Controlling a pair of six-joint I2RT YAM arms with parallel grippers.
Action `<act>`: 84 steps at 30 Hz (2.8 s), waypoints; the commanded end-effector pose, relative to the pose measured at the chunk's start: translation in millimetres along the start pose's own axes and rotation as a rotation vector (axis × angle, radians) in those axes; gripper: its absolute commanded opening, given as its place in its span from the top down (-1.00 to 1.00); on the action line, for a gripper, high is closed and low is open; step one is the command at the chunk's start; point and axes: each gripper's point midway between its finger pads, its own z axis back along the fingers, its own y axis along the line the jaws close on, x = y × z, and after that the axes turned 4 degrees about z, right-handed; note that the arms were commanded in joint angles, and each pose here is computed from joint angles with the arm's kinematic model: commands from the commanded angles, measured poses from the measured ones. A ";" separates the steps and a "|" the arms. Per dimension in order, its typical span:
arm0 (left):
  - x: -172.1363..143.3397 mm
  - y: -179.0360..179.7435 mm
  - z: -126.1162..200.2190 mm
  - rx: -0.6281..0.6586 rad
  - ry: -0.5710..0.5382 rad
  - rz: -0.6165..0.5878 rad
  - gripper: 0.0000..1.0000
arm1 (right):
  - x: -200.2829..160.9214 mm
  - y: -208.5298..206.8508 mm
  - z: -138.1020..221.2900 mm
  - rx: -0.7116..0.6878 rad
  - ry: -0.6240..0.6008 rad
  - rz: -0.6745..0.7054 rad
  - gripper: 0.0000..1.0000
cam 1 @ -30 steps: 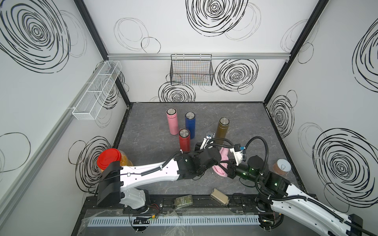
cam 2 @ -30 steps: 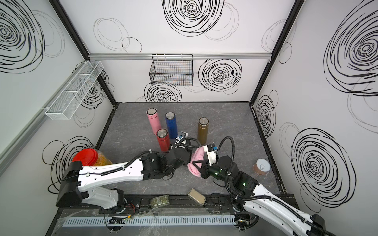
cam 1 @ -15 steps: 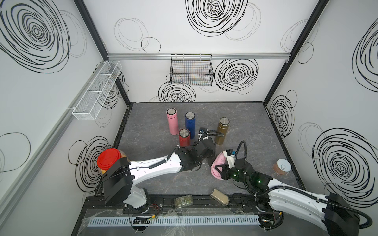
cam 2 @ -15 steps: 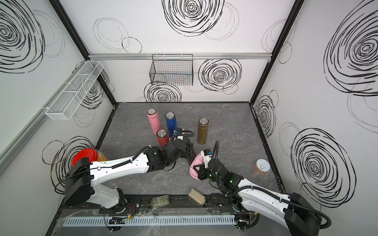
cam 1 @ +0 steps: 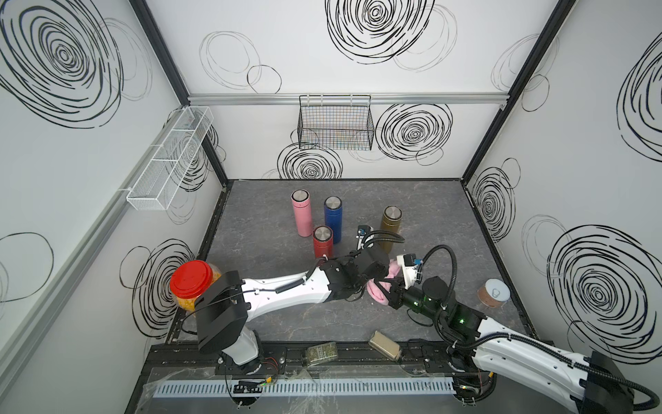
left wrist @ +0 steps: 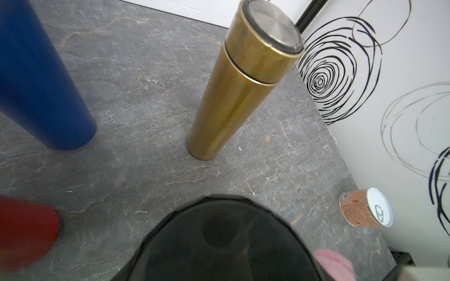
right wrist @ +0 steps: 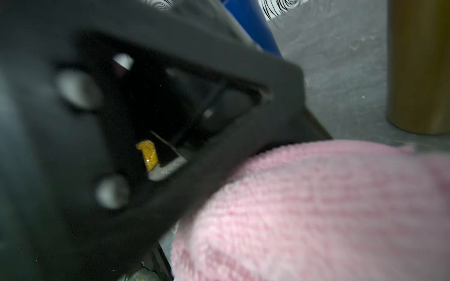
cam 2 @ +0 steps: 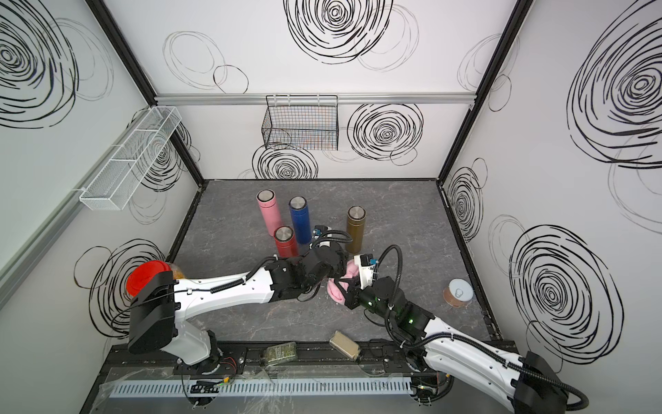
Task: Wipe the surface of the thermos
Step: Wipe the dirt from the surface of the thermos.
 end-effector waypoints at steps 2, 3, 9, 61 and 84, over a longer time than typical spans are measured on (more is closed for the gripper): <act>14.1 -22.8 9.6 -0.061 -0.043 0.020 1.00 | -45.5 -49.7 7.3 -0.159 0.066 -0.115 1.00; 13.6 -22.3 9.5 -0.063 -0.043 0.010 1.00 | -47.1 -53.5 10.1 -0.167 0.054 -0.123 1.00; 13.7 -18.8 8.6 -0.036 -0.029 0.000 1.00 | 20.1 -0.8 24.8 0.026 -0.170 -0.028 1.00; -67.8 -30.6 60.5 -0.538 -0.043 -0.734 1.00 | 51.2 32.6 4.2 0.314 0.120 -0.190 1.00; -92.5 -33.7 89.5 -0.715 -0.052 -0.778 1.00 | 101.5 43.8 8.0 0.271 0.004 -0.143 1.00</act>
